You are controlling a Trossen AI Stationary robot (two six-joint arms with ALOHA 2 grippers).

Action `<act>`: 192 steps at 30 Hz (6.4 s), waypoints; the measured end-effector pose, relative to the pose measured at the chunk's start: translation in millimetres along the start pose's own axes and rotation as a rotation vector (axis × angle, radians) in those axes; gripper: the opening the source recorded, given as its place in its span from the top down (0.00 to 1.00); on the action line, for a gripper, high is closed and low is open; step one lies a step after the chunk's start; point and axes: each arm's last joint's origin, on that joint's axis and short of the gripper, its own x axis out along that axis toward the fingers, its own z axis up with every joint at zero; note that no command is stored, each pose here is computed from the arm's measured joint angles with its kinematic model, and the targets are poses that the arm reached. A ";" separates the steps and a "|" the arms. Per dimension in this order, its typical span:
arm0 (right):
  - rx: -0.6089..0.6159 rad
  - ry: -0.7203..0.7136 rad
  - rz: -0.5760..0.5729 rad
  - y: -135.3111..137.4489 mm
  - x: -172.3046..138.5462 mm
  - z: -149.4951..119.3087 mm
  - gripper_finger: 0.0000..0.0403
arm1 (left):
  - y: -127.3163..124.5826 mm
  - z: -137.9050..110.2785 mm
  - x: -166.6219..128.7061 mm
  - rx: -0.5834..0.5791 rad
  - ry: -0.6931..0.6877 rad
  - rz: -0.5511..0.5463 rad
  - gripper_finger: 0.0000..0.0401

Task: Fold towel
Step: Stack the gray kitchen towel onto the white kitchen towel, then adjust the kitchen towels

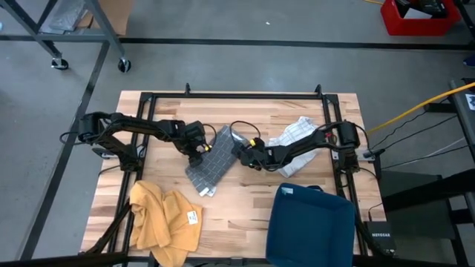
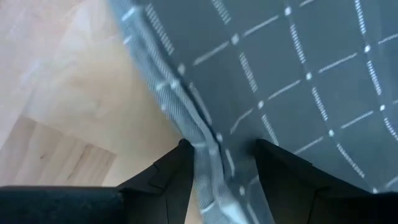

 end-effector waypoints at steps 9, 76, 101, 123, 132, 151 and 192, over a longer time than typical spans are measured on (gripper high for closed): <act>-0.139 -0.043 0.022 11.1 12.7 -8.8 0.73 | -1.5 -0.8 0.3 0.031 0.005 0.006 0.70; -0.356 -0.464 -0.615 4.9 -186.9 29.7 0.97 | -119.4 212.3 -20.7 0.389 -0.598 -0.257 0.99; -0.348 -0.431 -0.660 -69.1 -221.2 89.8 0.97 | -117.3 260.1 15.7 0.407 -0.676 -0.259 1.00; -0.355 -0.398 -0.657 -77.3 -215.9 93.5 0.90 | -94.7 259.2 71.1 0.407 -0.599 -0.205 0.77; -0.359 -0.389 -0.664 -77.5 -215.9 93.3 0.57 | -93.5 259.0 71.2 0.347 -0.585 -0.220 0.51; -0.458 -0.372 -0.667 -74.2 -217.6 93.6 0.28 | -44.3 274.1 33.4 0.225 -0.582 -0.288 0.54; -0.948 0.028 -0.519 -16.5 -230.7 72.8 0.61 | -173.7 224.9 53.3 0.930 -0.600 -0.191 0.83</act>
